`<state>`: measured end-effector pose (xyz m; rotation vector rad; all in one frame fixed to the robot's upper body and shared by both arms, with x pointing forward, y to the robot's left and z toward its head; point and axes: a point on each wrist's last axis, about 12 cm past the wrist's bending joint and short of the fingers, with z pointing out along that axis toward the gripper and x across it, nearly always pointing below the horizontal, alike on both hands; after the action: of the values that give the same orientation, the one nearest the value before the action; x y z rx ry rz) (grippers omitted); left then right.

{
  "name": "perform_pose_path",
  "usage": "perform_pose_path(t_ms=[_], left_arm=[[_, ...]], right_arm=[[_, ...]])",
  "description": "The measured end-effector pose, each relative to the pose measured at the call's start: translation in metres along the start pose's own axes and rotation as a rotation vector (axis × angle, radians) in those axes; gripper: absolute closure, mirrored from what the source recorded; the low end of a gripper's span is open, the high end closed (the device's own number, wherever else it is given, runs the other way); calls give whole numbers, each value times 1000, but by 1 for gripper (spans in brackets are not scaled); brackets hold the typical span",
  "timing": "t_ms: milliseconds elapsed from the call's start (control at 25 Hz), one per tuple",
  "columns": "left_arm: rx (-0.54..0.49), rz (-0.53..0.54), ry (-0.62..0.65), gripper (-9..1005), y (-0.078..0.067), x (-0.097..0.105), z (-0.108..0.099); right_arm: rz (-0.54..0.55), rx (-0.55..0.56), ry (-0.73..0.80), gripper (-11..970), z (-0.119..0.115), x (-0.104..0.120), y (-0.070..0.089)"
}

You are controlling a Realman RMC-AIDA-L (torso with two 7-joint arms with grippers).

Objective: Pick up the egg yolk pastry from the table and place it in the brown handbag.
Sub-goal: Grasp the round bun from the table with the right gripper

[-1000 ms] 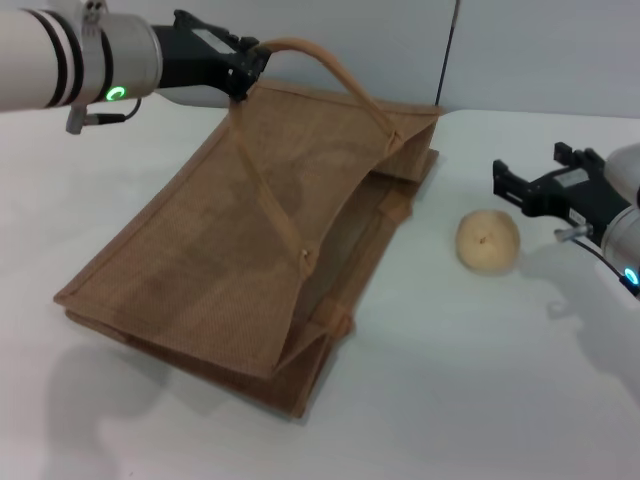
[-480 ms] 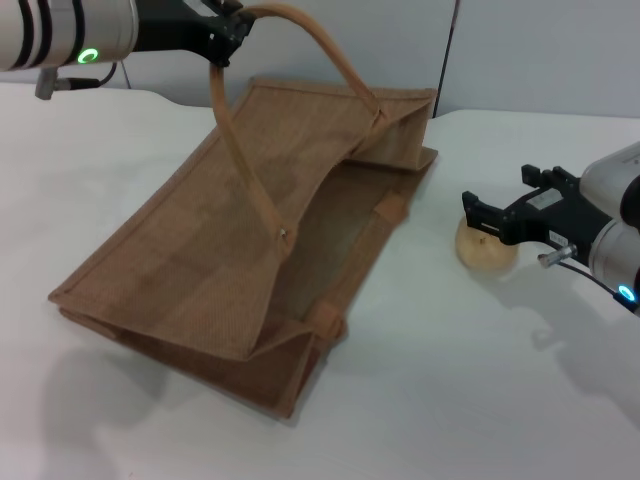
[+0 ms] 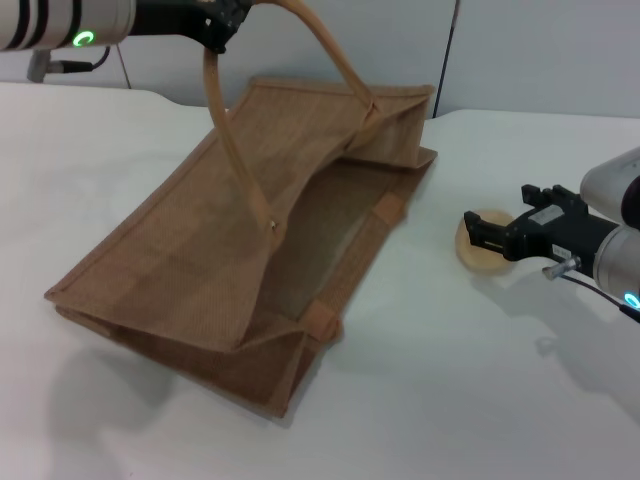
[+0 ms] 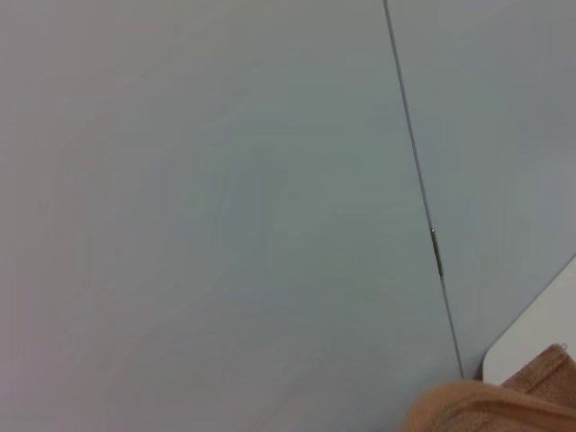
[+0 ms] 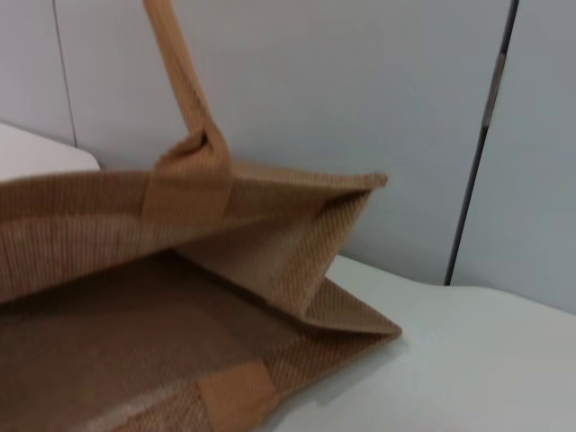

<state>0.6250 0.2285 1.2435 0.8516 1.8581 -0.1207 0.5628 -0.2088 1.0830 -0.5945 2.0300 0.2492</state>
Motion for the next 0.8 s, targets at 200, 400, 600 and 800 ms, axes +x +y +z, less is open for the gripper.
perform_pose_path(t_ms=[200,400,600,800], left_arm=[[-16,20,-5,875,0,-7,-4],[-15,24,-9,875,0,-11,-5],[-12,29,-15,875,0,-15,-5],[-11,31,-17,875,0,-16,-5]], right_arm=[[1,-2,30,90,1,5,-2],[-10,-19,67,90,3,8,-2],[-13,-24,87,89,4,7,-5],[-19,-25,86,88,6,6,-4]])
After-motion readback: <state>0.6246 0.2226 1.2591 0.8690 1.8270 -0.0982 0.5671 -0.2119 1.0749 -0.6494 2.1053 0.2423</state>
